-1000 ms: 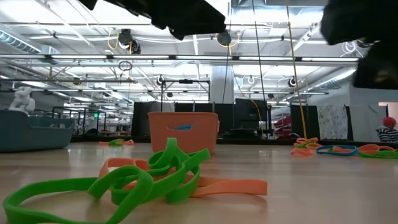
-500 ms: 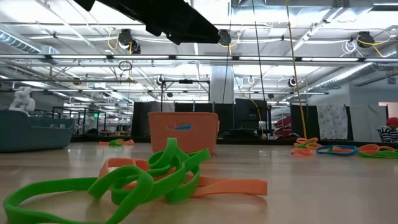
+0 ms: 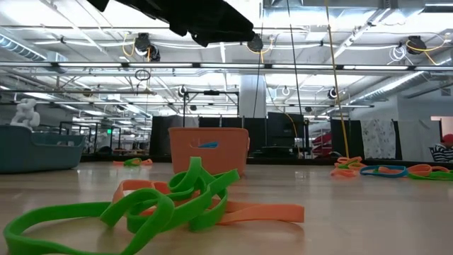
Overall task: Sort rubber bands into baskets
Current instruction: Put the blue rubber band into the orange bin
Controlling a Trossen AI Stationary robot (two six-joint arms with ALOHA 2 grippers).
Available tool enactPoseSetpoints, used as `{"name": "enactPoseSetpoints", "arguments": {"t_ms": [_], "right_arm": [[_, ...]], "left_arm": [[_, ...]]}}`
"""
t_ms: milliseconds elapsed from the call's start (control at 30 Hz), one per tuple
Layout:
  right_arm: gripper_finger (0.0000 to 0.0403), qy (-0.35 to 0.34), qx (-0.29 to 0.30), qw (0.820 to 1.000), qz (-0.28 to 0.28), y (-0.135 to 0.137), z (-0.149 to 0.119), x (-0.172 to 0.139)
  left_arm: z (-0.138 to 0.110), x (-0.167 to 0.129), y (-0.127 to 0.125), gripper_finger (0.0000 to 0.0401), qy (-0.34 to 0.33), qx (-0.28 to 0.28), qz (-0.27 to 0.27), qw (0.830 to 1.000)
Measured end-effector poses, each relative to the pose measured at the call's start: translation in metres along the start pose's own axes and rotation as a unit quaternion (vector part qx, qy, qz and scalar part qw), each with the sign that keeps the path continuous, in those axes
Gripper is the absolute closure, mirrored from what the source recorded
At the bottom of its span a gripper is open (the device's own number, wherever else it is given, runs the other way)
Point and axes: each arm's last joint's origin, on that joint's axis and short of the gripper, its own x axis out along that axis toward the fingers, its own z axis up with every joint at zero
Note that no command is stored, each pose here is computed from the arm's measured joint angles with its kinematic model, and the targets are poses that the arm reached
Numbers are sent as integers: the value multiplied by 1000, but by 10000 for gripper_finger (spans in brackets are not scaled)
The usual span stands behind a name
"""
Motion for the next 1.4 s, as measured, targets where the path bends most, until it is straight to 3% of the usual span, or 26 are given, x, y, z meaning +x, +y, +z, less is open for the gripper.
{"name": "enactPoseSetpoints", "arguments": {"t_ms": [567, 800, 1400], "right_arm": [[284, -35, -17, 999, 29, 11, 13, -20], [284, -33, -53, 997, -38, 2, 8, -19], [284, -13, -57, 997, -47, 1, 6, -4]], "left_arm": [[0, 0, 0, 253, 2, 0, -1, 1000], [0, 0, 0, 253, 2, 0, -1, 1000], [-3, 0, -1, 253, 16, -11, -3, 1000]]}}
